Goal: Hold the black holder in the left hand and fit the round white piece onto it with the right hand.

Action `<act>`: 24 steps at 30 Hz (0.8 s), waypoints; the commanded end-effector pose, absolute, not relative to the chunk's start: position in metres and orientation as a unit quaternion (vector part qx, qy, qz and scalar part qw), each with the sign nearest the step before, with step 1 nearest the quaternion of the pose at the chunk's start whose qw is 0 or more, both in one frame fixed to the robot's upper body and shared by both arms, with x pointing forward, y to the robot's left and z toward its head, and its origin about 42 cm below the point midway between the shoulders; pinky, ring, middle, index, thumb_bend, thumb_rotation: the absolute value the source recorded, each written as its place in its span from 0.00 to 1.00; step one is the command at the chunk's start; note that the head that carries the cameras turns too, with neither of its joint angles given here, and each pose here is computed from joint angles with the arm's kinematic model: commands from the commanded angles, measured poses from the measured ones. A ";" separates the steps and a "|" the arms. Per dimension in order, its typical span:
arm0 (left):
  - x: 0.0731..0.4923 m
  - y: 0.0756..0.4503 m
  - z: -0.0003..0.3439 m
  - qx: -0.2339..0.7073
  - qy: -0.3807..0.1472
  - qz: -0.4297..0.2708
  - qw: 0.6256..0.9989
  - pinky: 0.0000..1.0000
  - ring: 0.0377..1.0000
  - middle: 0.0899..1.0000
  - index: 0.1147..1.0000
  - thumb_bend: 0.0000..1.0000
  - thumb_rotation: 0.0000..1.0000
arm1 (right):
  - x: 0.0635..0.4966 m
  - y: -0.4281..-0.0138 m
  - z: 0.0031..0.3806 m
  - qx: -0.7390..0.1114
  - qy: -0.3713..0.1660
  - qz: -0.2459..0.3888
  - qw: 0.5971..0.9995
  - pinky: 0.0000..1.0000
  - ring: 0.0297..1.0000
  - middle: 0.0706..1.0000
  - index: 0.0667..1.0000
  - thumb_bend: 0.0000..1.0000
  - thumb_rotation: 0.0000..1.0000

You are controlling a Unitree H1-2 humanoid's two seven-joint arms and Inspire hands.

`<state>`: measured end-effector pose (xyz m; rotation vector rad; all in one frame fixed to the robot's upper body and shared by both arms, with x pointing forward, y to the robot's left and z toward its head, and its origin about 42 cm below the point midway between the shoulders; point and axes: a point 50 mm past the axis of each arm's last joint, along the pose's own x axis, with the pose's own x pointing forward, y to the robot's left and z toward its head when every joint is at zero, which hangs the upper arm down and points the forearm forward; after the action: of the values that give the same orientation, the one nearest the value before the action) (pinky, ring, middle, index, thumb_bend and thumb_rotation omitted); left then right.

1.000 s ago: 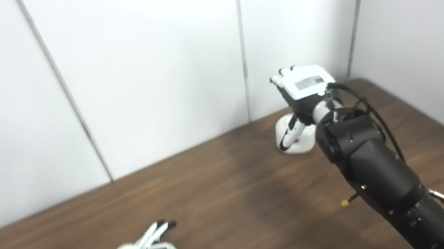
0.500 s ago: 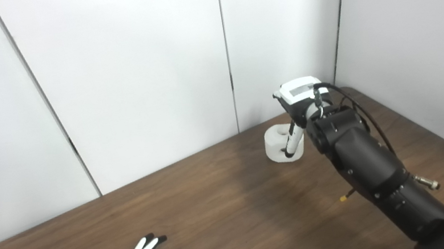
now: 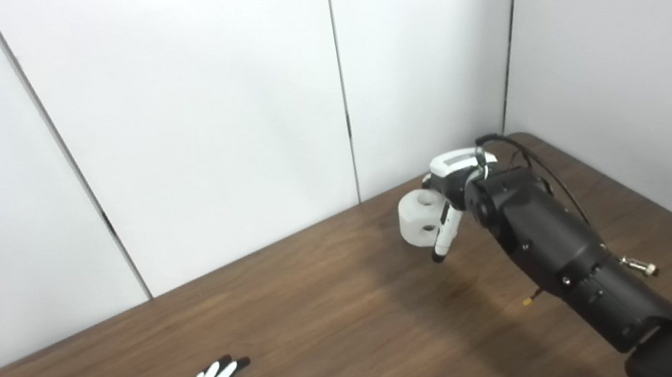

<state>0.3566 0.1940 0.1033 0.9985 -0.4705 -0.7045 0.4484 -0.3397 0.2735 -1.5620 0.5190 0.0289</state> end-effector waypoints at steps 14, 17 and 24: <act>0.316 0.214 0.051 0.512 -0.114 -0.406 0.748 1.00 1.00 0.95 0.42 0.52 0.06 | 0.471 -0.346 0.299 -0.713 0.186 -0.039 0.675 1.00 1.00 0.98 0.93 1.00 0.37; 0.316 0.215 0.052 0.513 -0.115 -0.406 0.748 0.98 1.00 0.94 0.42 0.52 0.06 | 0.470 -0.346 0.296 -0.711 0.168 -0.050 0.681 1.00 0.98 0.97 0.88 0.96 0.36; 0.315 0.217 0.054 0.517 -0.111 -0.406 0.746 0.96 1.00 0.95 0.42 0.52 0.06 | 0.465 -0.344 0.286 -0.699 0.088 -0.106 0.702 0.89 0.83 0.79 0.48 0.60 0.17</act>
<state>0.3518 0.1944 0.1043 0.9969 -0.4680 -0.6921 0.4621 -0.3420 0.2606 -1.5640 0.3007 -0.1333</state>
